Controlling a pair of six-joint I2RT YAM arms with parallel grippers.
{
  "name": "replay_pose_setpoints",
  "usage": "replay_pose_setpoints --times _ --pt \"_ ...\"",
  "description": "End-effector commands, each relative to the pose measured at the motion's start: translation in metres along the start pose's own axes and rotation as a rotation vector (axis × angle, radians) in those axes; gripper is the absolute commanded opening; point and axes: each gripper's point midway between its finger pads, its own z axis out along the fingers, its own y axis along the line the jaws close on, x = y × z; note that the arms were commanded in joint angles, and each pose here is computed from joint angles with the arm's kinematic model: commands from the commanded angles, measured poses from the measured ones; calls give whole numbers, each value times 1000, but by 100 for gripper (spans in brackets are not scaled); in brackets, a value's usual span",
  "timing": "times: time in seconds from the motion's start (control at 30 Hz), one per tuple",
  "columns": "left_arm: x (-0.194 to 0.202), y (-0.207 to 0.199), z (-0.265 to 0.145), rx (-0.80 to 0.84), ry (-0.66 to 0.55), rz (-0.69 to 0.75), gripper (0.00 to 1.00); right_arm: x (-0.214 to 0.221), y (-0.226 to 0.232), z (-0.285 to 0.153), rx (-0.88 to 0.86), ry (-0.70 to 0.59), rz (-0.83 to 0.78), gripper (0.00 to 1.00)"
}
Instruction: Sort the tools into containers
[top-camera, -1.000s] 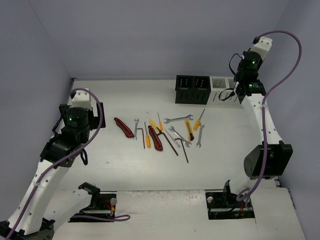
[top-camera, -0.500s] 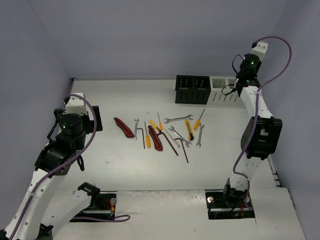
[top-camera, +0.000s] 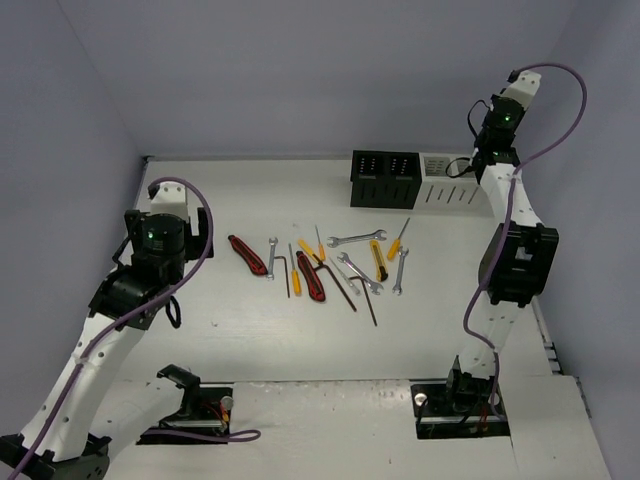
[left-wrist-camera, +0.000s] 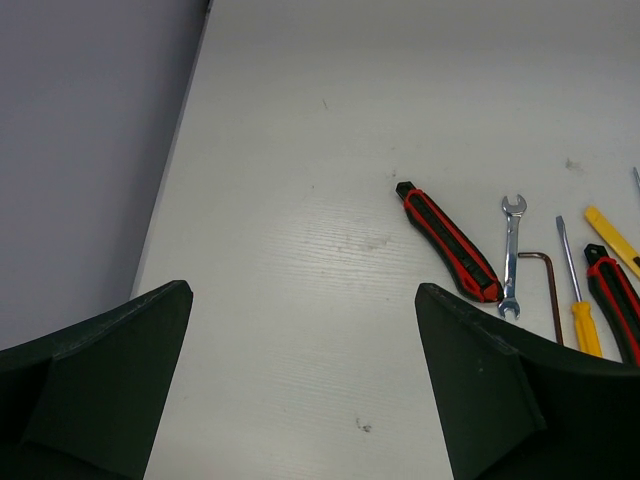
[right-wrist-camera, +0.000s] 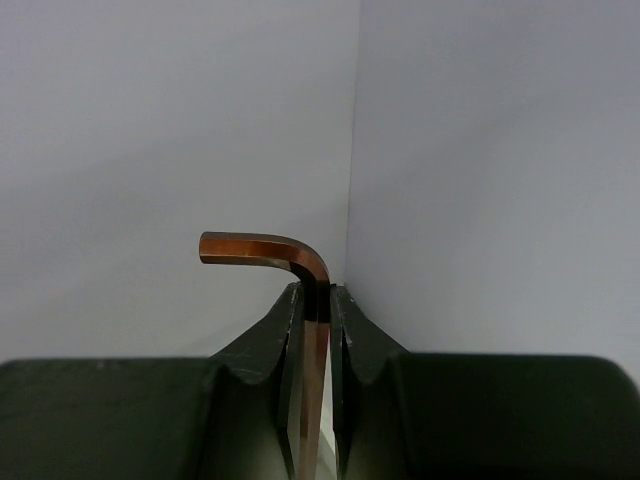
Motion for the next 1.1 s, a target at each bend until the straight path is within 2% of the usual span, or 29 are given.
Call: replay_pose_setpoints --times 0.0,0.23,0.43,0.57,0.63,0.8,0.97,1.07 --pt "-23 -1 -1 -2 -68 -40 91 -27 12 12 -26 -123 124 0" --pt "-21 -1 0 -1 -65 -40 91 22 23 17 -64 -44 129 3" --pt "-15 -3 0 9 -56 -45 91 54 22 9 -63 22 121 15" --pt "-14 -3 -2 17 -57 -50 91 67 25 2 -84 54 120 29" --pt "-14 -5 -3 28 -59 -53 91 66 27 -1 -97 60 119 33" --pt "-15 -5 -9 48 -72 -64 91 53 30 -20 -128 79 107 52" --pt "-29 1 -19 52 -108 -84 91 -6 40 -62 -196 71 89 70" --pt "-35 2 -24 56 -122 -90 91 -31 51 -94 -248 83 80 73"
